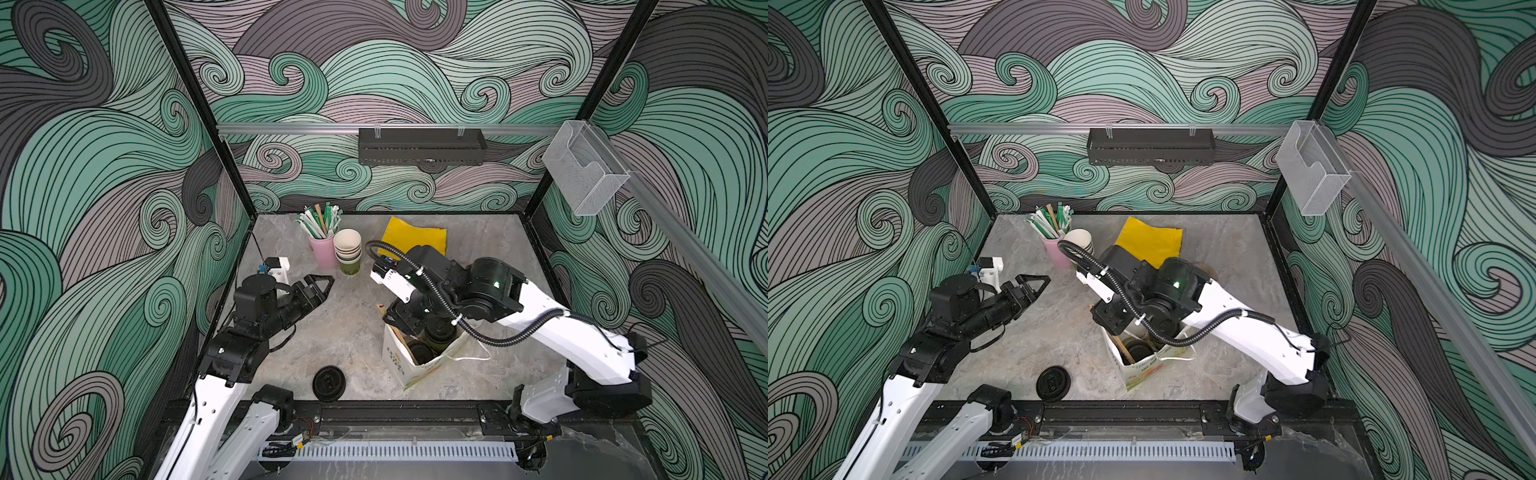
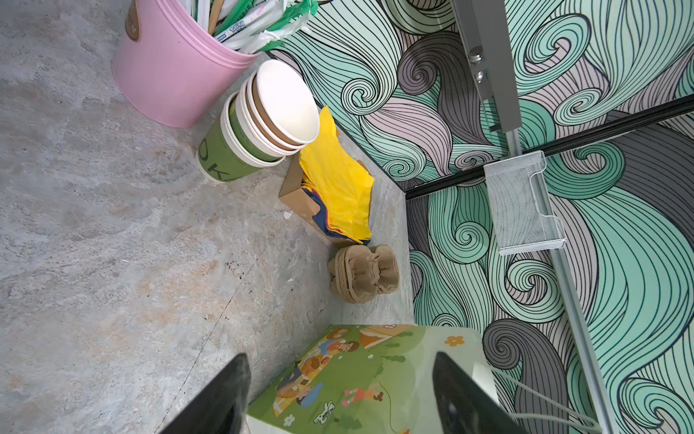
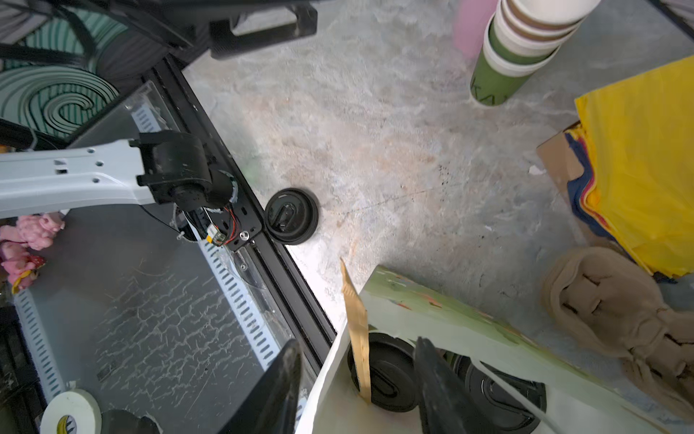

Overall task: Pack a coffee takeout order
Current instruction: Pick up the straw from the takeout bag, then place the straw in the takeout bag, then pick up the napkin from the napkin box.

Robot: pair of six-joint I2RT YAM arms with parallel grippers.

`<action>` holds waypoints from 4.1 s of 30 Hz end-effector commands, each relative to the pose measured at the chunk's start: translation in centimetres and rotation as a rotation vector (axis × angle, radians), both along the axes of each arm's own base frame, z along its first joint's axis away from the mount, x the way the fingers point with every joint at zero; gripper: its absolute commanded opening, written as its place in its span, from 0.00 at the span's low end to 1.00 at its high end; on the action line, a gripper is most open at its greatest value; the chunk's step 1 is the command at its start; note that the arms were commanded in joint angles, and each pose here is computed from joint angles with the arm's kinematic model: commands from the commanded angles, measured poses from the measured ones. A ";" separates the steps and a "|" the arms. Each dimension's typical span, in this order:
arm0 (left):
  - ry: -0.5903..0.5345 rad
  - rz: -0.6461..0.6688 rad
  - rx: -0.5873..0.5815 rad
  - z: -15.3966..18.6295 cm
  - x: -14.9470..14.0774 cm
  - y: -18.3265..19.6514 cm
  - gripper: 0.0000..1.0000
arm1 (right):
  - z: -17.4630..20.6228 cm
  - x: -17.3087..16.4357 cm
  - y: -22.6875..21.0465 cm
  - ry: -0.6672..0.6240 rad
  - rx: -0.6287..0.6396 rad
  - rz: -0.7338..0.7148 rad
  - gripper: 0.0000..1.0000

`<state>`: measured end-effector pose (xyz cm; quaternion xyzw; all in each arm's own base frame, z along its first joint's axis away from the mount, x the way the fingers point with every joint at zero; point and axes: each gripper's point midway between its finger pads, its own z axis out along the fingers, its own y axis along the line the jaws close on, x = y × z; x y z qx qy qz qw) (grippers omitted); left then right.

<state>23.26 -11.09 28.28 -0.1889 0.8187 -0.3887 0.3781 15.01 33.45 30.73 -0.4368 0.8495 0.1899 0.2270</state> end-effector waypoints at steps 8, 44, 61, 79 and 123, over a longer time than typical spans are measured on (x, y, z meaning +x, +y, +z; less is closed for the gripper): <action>-0.024 -0.011 0.024 0.0 -0.4 0.1 0.78 | -0.8 0.6 1.5 0.016 -0.029 -0.025 0.32; -0.053 -0.037 0.069 0.7 1.5 -0.5 0.78 | 0.5 -2.9 -2.7 -0.127 0.086 0.230 0.37; -0.017 -0.072 0.289 -1.0 5.0 -9.2 0.77 | 5.8 11.7 -16.7 -0.082 0.279 -0.666 0.58; 0.200 0.025 0.254 -8.9 13.5 -16.8 0.72 | -3.0 22.8 -21.9 0.266 0.465 -1.011 0.56; 0.279 0.366 0.461 -19.2 29.1 -15.0 0.73 | 0.6 15.8 -24.8 0.216 0.368 -1.002 0.58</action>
